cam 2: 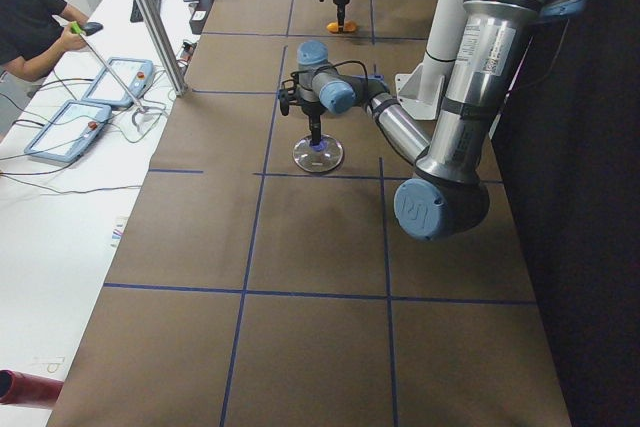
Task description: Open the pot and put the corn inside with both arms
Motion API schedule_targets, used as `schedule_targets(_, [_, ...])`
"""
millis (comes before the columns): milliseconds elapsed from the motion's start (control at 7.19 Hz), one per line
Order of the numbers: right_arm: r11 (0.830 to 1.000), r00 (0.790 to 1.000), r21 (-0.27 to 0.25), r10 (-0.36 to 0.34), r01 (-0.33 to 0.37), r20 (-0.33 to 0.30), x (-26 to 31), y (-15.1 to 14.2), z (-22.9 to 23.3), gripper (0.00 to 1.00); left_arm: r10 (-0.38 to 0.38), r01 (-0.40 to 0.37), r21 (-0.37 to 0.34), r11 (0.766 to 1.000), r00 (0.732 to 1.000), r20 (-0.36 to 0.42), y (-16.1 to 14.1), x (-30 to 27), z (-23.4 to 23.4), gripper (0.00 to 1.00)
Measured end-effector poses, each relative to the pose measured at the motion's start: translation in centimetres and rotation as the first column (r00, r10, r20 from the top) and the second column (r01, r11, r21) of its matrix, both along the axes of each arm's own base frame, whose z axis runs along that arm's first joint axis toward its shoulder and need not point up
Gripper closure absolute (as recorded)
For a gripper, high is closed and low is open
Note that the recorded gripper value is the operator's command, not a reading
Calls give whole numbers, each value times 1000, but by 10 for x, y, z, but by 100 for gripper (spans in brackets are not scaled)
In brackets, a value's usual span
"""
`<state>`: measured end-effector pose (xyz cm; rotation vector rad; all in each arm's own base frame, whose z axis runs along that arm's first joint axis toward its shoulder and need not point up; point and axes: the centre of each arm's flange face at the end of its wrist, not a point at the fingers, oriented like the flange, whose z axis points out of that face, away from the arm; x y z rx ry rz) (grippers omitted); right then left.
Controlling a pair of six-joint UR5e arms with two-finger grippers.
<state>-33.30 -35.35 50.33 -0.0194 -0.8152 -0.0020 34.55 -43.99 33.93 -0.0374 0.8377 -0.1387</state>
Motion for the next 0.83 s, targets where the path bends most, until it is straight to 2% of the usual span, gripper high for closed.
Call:
schedule_targets(139, [1000, 1000, 0, -4, 4, -11, -3, 3, 5, 95, -2, 2, -1, 1000, 1000, -1, 0, 0, 0, 0])
schedule_targets(278, [1000, 1000, 0, -3, 3, -22, -4, 3, 9, 100, -8, 8, -6, 1000, 1000, -3, 0, 0, -2, 0])
schedule_targets(557, [1000, 1000, 1, -4, 4, -31, -1, 4, 14, 100, -20, 19, -14, 1000, 1000, -10, 1, 1, -7, 0])
schedule_targets(835, [1000, 1000, 14, -7, 7, 1, -1, 5, -3, 100, -22, 22, -7, 1000, 1000, -22, 2, -1, -13, 0])
